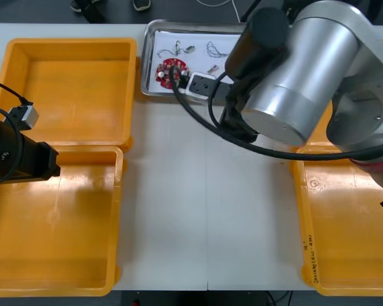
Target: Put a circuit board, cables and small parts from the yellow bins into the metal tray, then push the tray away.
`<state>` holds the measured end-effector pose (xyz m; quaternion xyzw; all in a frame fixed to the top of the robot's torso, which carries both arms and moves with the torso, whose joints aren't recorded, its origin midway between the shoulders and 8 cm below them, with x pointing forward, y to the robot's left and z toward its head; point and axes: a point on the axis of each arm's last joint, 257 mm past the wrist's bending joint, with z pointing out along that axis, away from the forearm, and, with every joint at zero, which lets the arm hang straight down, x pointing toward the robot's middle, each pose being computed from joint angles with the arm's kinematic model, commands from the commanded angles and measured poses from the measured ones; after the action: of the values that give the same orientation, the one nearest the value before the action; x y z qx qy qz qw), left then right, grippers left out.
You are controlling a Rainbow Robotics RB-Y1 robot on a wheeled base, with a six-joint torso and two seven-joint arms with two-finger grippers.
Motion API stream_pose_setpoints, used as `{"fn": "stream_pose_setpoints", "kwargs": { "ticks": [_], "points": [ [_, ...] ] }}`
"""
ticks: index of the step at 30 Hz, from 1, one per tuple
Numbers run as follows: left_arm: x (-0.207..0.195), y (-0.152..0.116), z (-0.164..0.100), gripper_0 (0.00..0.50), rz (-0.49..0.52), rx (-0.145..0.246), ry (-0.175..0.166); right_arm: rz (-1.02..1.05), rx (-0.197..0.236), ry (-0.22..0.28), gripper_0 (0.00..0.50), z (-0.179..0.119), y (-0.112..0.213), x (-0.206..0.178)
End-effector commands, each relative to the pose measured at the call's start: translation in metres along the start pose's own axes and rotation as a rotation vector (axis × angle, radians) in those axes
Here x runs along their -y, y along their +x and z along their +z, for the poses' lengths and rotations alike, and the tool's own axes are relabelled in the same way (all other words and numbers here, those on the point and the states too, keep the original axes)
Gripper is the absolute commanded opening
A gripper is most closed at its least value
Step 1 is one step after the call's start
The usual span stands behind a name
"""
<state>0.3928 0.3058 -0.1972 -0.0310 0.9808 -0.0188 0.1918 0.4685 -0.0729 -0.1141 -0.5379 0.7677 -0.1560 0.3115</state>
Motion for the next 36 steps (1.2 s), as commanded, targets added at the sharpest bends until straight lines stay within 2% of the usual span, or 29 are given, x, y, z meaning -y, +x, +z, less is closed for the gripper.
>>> {"fn": "stream_pose_setpoints", "kwargs": {
  "ticks": [1, 2, 6, 11, 13, 20, 28, 36],
  "points": [
    [0.0, -0.001, -0.006, 0.5, 0.078, 0.024, 0.001, 0.205, 0.011, -0.009, 0.5, -0.029, 0.03, 0.005],
    [0.0, -0.001, -0.006, 0.5, 0.078, 0.024, 0.001, 0.254, 0.002, -0.016, 0.5, -0.034, 0.04, 0.006],
    [0.0, -0.001, -0.006, 0.5, 0.078, 0.024, 0.001, 0.448, 0.04, -0.061, 0.5, -0.048, 0.059, 0.009],
    [0.0, -0.001, -0.006, 0.5, 0.078, 0.024, 0.001, 0.666, 0.051, -0.088, 0.5, -0.06, 0.085, 0.018],
    [0.0, -0.001, -0.006, 0.5, 0.078, 0.024, 0.001, 0.739, 0.043, -0.095, 0.5, -0.063, 0.096, 0.022],
    [0.0, -0.001, -0.006, 0.5, 0.078, 0.024, 0.001, 0.971, -0.025, -0.101, 0.5, -0.072, 0.149, 0.036],
    [0.0, -0.001, -0.006, 0.5, 0.078, 0.024, 0.001, 1.161, -0.094, -0.069, 0.5, -0.074, 0.216, 0.066],
    [0.0, -0.001, -0.006, 0.5, 0.078, 0.024, 0.001, 1.277, -0.127, -0.041, 0.5, -0.076, 0.257, 0.084]
  ]
}}
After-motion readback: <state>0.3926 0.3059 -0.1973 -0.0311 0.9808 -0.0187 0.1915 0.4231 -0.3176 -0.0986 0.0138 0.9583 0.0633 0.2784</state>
